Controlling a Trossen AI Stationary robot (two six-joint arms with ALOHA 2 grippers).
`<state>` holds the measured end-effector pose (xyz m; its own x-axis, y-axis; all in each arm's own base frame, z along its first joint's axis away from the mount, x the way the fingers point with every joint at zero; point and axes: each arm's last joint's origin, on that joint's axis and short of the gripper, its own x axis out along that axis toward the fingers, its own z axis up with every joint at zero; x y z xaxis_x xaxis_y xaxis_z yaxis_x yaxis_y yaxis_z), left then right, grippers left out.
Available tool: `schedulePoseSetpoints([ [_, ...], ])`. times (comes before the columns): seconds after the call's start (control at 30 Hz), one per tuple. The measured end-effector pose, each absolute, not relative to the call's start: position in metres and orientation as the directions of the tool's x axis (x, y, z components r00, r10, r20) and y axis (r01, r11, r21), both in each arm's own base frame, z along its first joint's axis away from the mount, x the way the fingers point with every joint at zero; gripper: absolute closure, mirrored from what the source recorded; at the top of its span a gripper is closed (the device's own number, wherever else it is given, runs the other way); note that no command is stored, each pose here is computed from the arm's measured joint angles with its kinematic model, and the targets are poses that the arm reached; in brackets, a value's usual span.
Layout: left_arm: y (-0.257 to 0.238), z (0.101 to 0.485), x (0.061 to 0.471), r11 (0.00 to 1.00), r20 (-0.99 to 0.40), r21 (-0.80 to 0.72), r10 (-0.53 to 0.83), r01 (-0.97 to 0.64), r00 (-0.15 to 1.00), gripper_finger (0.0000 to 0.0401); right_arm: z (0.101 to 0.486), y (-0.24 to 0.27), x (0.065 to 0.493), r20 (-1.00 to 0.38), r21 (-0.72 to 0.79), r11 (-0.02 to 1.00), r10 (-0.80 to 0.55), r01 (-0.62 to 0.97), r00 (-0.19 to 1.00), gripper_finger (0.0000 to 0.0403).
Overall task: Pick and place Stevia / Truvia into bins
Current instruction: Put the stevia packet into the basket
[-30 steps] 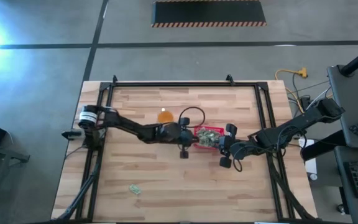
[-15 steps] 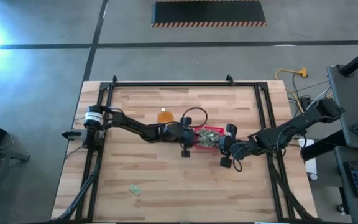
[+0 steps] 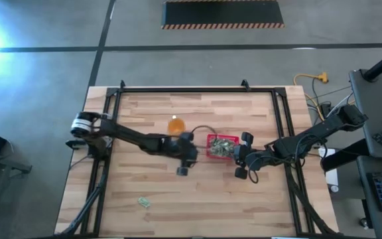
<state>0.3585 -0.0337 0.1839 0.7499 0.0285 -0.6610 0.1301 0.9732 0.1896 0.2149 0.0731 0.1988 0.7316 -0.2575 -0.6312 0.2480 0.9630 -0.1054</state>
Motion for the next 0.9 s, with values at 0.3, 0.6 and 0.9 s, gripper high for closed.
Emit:
schedulePoseSetpoints([
  [0.3,-0.08,0.177,0.307,0.986,-0.778,0.049,-0.064,0.162,0.625,0.0226,0.197,0.073,0.214,-0.632,-0.11,0.962,-0.263,0.251,0.729,0.0335],
  [0.6,-0.116,0.169,0.251,0.981,-0.842,-0.181,-0.193,0.075,0.504,0.0226,0.196,0.072,0.214,-0.631,-0.111,0.96,-0.267,0.256,0.729,0.0335],
  [0.9,-0.152,0.169,0.216,0.956,-0.853,-0.292,-0.278,0.038,0.442,0.0226,0.197,0.072,0.216,-0.615,-0.095,0.96,-0.264,0.262,0.743,0.0335],
])
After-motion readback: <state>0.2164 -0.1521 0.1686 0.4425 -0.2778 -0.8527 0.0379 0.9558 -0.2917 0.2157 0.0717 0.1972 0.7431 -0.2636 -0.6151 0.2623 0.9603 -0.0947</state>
